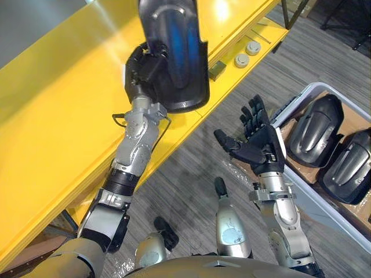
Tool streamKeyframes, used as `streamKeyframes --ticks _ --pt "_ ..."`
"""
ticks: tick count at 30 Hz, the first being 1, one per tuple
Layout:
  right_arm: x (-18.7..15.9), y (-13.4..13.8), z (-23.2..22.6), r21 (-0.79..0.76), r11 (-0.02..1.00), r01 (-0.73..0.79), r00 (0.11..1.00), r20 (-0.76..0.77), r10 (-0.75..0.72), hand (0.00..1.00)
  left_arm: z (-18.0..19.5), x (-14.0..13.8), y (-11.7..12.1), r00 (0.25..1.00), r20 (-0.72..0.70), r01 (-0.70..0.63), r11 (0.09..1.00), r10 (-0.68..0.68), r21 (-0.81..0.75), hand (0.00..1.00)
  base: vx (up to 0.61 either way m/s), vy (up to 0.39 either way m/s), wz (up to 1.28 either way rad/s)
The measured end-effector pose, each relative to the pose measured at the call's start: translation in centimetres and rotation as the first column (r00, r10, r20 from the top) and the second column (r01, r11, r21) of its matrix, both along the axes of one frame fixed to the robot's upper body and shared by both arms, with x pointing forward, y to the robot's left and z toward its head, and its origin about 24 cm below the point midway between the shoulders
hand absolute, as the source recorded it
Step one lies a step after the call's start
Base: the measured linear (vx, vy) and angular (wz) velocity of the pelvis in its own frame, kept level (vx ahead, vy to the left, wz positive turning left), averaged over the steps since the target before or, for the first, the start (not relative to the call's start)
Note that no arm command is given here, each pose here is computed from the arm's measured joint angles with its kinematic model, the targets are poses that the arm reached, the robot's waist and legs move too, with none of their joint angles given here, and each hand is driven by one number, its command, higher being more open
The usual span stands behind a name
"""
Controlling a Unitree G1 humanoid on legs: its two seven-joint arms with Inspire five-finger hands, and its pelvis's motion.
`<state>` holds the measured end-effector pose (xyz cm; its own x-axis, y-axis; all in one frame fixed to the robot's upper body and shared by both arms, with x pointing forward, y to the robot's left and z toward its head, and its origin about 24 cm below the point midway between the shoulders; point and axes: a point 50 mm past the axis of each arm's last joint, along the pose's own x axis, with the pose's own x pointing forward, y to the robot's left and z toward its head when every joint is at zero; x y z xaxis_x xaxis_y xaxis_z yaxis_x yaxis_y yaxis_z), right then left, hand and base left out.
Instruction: Walk over and take three plastic housings, then place them on the shelf
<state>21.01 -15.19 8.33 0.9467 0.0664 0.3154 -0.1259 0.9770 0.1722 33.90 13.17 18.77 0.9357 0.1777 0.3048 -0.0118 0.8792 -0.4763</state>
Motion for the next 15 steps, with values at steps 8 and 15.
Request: streamKeyframes --ticks 8,15 --pt "-0.1 1.0 0.3 0.010 0.999 -0.036 0.999 -0.001 0.036 1.00 2.8 -0.1 3.4 0.972 0.066 -0.204 0.946 0.227 -0.250 0.00 -0.03 -0.023 -0.01" --pt "-0.2 1.8 0.1 0.023 0.999 -0.045 0.999 -0.018 0.046 1.00 3.7 -1.0 5.0 0.937 0.014 -0.328 0.892 0.349 -0.311 0.00 -0.01 -0.024 0.06"
